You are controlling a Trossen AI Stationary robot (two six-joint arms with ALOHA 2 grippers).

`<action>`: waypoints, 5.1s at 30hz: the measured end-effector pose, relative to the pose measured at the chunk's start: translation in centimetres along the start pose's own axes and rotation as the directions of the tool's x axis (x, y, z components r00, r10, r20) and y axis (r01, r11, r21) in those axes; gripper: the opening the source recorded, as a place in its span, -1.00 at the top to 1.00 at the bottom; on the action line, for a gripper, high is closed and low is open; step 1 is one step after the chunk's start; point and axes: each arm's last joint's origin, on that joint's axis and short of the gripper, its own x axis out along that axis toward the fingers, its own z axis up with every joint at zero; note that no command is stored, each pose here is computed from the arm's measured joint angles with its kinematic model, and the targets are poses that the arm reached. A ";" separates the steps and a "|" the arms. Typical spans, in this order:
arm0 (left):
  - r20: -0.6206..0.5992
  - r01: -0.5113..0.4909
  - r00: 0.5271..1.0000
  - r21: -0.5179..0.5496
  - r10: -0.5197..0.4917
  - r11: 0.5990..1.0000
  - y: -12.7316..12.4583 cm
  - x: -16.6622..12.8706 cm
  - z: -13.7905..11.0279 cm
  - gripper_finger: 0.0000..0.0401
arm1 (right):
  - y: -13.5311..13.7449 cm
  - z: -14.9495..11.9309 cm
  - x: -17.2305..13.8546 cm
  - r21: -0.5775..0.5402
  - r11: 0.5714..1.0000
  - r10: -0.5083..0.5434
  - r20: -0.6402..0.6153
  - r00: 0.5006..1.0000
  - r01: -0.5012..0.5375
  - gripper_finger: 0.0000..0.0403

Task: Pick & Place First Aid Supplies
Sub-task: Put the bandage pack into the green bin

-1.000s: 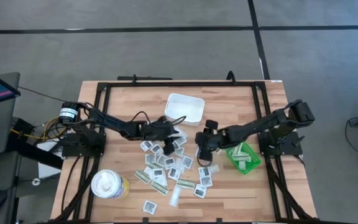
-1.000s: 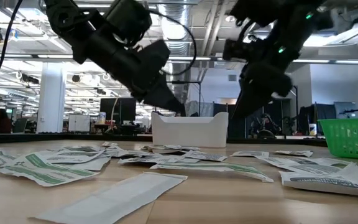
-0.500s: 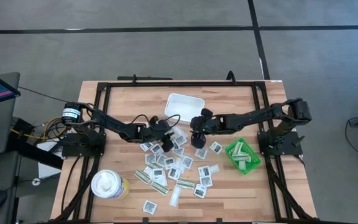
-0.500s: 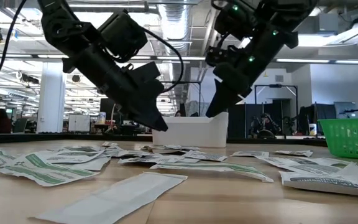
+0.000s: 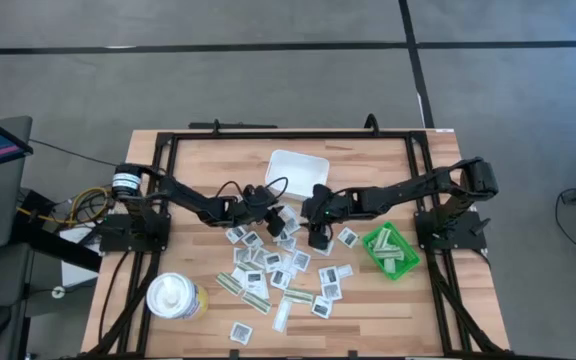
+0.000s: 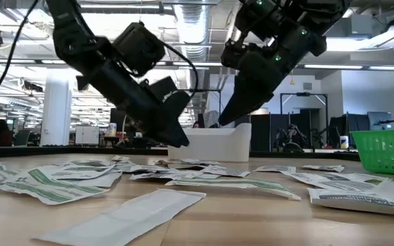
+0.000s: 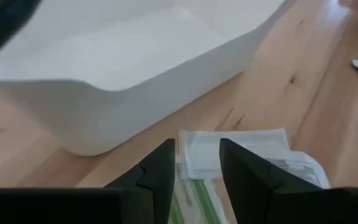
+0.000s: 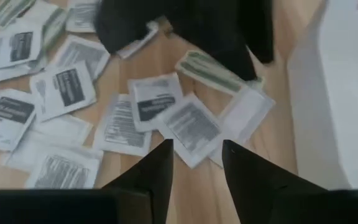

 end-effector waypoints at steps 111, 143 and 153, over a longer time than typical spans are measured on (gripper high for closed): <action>0.206 0.101 0.965 0.277 -0.162 0.956 -2.2 -3.2 3.6 0.64 | 5.4 -10.5 -14.5 0.273 0.900 -0.091 -0.646 0.758 0.341 0.99; -0.032 0.205 0.979 0.201 -0.203 0.958 -0.2 -2.0 2.3 0.63 | 7.2 -2.0 -13.0 0.034 0.954 -0.299 0.177 0.938 0.298 0.49; -0.159 0.029 0.987 0.028 -0.024 0.999 2.6 -1.9 -0.4 0.47 | 5.4 -2.7 -9.6 -0.022 0.994 -0.105 0.087 0.991 0.107 0.49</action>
